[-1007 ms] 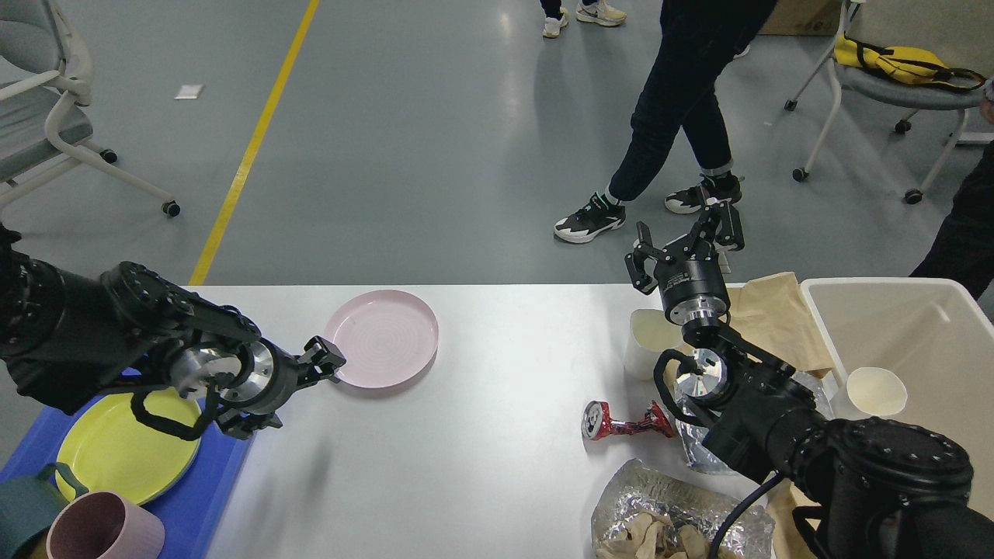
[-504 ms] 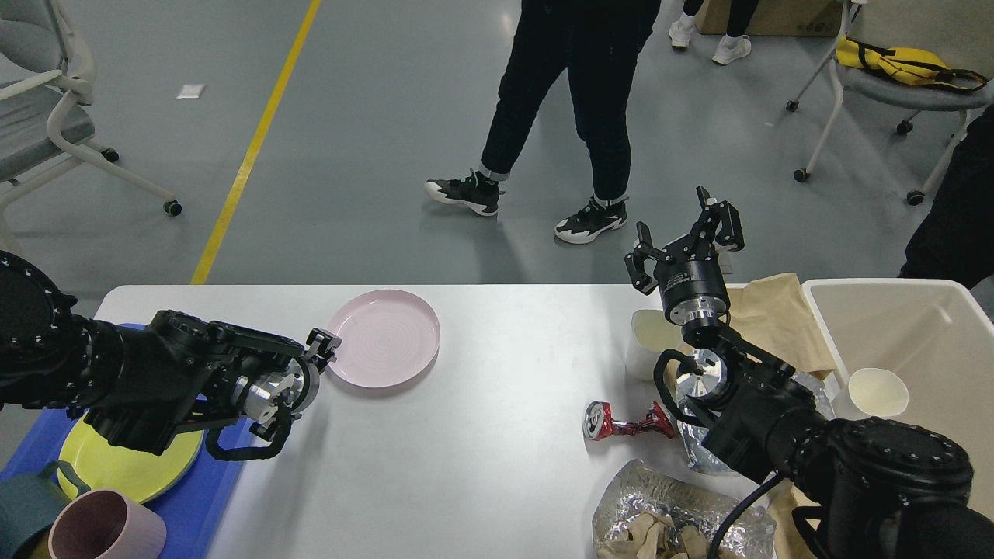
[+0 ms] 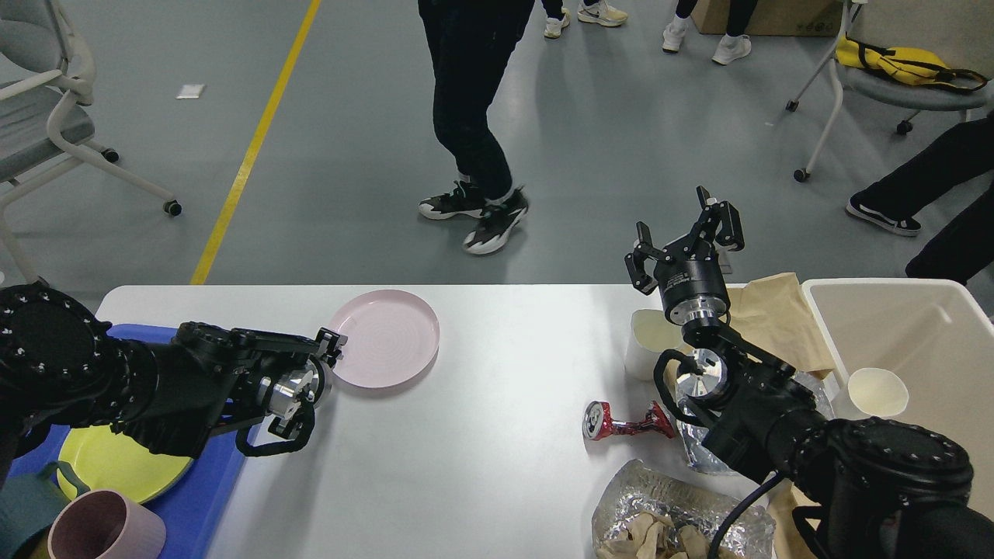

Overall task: Tidy desktop
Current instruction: 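Move the left gripper toward the pink plate, then grasp the rim of the pink plate with the left gripper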

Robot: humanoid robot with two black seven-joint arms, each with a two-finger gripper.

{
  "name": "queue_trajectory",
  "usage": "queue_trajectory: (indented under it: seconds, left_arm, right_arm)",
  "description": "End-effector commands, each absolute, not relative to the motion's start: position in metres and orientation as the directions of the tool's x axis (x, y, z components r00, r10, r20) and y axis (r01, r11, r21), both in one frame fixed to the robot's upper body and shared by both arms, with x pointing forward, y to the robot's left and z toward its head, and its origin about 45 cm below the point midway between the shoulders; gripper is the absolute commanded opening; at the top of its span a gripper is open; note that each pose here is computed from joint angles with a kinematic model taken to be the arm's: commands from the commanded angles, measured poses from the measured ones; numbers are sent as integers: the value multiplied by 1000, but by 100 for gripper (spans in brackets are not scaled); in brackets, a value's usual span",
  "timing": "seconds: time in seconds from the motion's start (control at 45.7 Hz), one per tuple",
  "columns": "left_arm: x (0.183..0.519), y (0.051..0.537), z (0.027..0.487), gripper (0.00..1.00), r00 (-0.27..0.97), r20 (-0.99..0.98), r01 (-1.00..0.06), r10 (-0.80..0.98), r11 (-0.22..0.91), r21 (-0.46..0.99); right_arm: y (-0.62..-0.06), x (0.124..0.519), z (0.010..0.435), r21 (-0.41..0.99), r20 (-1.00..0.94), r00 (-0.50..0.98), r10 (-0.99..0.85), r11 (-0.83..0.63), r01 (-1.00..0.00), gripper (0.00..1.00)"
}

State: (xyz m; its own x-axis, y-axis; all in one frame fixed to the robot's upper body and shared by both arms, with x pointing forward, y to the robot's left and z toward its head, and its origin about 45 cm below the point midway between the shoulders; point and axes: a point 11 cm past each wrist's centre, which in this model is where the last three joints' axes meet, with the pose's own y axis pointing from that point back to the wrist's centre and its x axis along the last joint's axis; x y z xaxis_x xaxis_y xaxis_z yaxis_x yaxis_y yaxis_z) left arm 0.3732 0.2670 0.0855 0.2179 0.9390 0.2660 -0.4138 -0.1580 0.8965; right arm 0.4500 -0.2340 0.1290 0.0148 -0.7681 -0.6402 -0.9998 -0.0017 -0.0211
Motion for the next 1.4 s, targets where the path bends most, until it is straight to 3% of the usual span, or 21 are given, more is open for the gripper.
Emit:
queue_trajectory:
  seconds: [0.0,0.745,1.38]
  left_arm:
    - [377,265,82,93,198,262,-411,945,-163,897]
    - [387,251,77,83,159,235,-403,959,-155,902]
    - [393,255,75,48,248,325,-469,913,-180,864]
  right_arm:
    - [-234,450,129,-21,-641,15,-768,-1,-1000,100]
    - [-234,450,129,-21,-641,15,-768,-1,-1000,100]
    - [-234,450,129,-21,-641,15,-768,-1,-1000,100]
